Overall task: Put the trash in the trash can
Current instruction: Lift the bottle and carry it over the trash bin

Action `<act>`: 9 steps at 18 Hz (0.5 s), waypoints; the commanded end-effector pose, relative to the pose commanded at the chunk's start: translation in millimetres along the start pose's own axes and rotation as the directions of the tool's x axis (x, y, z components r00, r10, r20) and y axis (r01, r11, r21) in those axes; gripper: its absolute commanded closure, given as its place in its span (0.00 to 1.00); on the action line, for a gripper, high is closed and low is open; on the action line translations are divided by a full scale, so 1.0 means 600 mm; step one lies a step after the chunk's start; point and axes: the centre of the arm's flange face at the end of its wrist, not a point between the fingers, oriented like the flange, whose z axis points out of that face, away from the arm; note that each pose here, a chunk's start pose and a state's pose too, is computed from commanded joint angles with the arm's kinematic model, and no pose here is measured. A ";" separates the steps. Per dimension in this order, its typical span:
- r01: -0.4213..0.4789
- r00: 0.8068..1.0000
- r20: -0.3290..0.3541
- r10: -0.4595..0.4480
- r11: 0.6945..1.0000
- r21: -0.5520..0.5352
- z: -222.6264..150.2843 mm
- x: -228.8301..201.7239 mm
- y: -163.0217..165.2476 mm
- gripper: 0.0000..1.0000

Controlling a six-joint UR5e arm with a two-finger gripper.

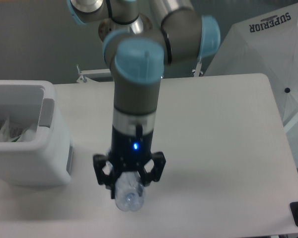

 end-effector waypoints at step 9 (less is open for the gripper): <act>-0.062 0.974 -0.205 0.093 0.986 0.156 -0.097 0.073 -0.027 0.40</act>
